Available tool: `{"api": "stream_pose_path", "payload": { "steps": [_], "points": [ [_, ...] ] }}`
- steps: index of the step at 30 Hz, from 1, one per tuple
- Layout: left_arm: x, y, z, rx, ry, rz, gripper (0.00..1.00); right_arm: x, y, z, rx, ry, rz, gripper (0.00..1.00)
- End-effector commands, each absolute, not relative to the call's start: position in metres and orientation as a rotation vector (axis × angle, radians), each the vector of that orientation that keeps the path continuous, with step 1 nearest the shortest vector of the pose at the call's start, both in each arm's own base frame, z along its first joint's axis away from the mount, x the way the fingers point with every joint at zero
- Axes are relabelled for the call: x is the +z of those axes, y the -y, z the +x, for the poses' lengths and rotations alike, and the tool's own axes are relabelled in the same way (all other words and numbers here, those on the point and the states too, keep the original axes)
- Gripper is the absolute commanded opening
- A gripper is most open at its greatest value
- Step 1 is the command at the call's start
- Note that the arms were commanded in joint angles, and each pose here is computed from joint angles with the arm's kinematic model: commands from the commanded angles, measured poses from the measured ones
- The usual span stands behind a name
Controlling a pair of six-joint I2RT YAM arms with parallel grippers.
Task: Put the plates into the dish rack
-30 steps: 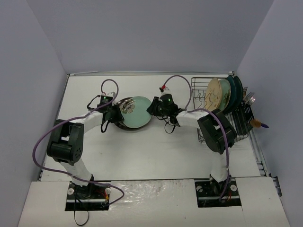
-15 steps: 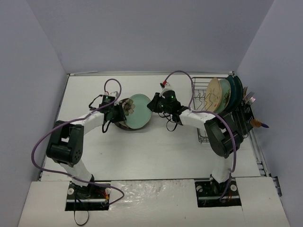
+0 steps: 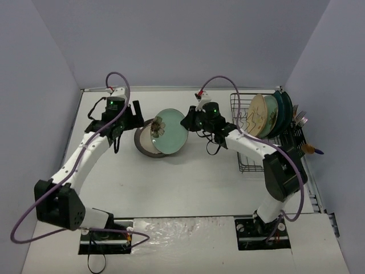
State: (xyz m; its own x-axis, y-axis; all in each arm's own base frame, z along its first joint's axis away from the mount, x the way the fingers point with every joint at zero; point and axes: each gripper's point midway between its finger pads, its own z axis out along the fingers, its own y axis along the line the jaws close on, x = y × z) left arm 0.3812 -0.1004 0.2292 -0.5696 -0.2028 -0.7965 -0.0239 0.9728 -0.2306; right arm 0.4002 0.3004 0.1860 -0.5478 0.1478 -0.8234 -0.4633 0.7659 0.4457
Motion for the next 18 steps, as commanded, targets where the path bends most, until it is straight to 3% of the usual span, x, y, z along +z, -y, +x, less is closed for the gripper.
{"api": "stream_pose_path", "payload": {
  "steps": [1,3,11,18],
  "points": [
    [0.267,0.048,0.351,0.018,-2.126,-0.181,0.92,0.369,-0.262,0.399,0.676,-1.57,-0.281,0.0],
    [0.272,0.033,0.341,0.08,-2.12,-0.193,0.97,0.386,-0.236,0.396,0.545,-1.55,-0.274,0.0],
    [0.257,0.002,0.311,0.137,-2.103,-0.215,0.97,0.425,-0.096,0.388,-0.02,-1.475,-0.167,0.0],
    [0.228,-0.009,0.299,0.174,-2.133,-0.234,0.97,0.416,-0.042,0.401,-0.374,-1.521,-0.134,0.0]
  ]
}}
